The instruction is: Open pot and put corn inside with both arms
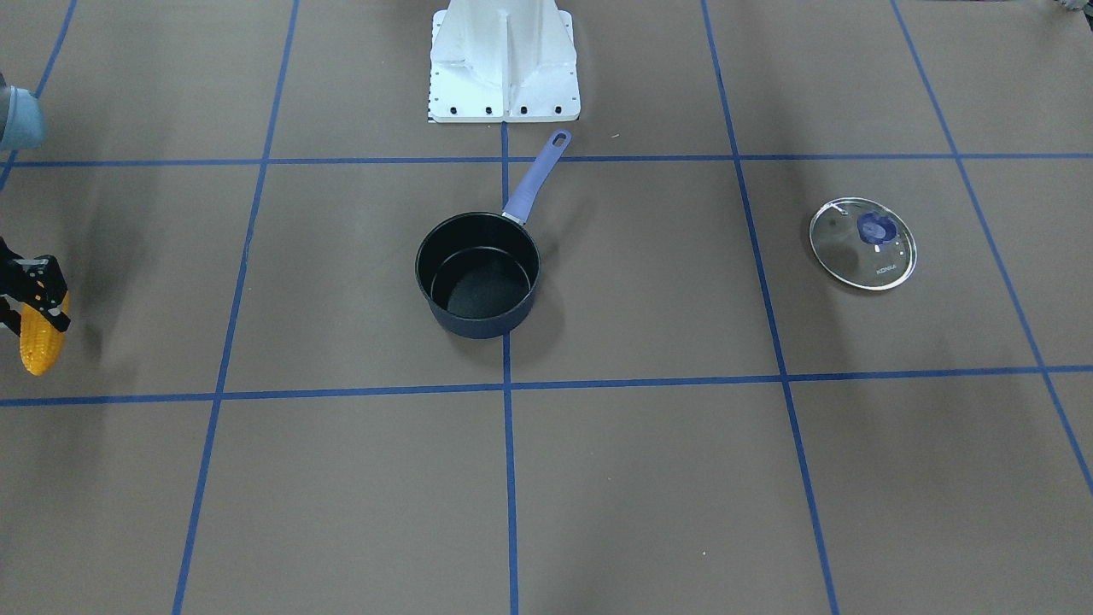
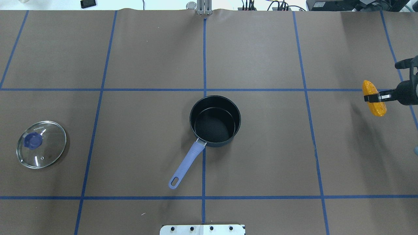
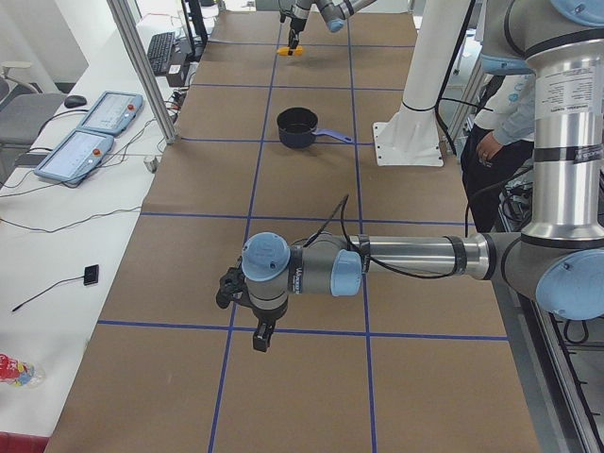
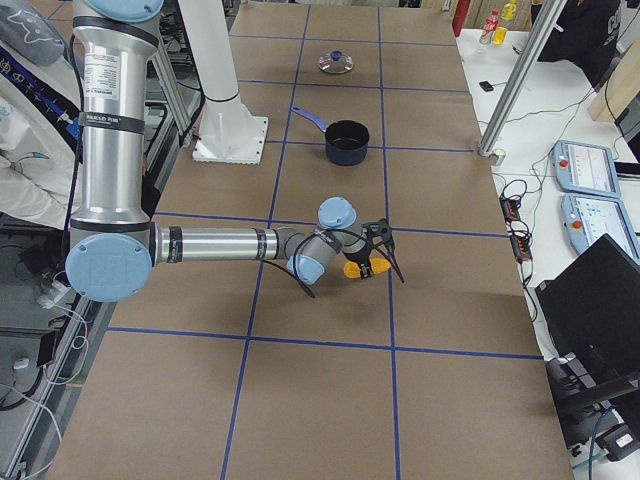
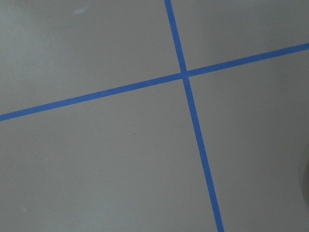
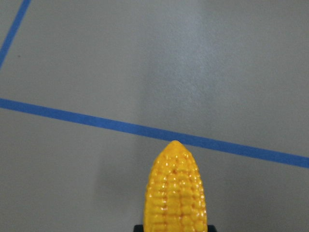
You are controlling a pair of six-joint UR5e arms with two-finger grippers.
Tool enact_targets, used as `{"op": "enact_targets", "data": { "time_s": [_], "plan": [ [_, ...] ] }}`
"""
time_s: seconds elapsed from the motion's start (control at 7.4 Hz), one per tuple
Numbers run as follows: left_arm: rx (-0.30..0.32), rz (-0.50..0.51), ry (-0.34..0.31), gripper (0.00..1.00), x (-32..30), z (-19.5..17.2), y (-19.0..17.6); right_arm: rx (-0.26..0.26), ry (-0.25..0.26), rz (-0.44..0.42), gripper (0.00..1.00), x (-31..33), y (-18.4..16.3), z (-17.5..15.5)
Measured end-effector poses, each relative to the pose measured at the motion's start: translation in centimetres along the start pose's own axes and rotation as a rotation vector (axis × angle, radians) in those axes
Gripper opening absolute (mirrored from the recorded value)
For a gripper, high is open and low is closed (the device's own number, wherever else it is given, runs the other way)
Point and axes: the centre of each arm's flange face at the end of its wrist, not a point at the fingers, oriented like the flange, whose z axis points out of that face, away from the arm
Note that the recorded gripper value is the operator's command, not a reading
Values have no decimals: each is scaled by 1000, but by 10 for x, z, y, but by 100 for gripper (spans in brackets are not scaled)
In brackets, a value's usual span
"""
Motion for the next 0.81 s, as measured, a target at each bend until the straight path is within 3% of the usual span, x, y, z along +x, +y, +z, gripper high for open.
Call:
{"op": "enact_targets", "data": {
  "time_s": [0.41, 0.68, 0.81],
  "plan": [
    [-1, -1, -2, 99, 1, 0, 0, -36, 16, 64, 0, -106, -62, -60],
    [-4, -3, -1, 99, 0, 1, 1, -45, -21, 187, 0, -217, -89, -54],
    [-5, -4, -1, 99, -1, 2, 1, -55, -6, 240, 0, -289, -97, -43]
  ]
}}
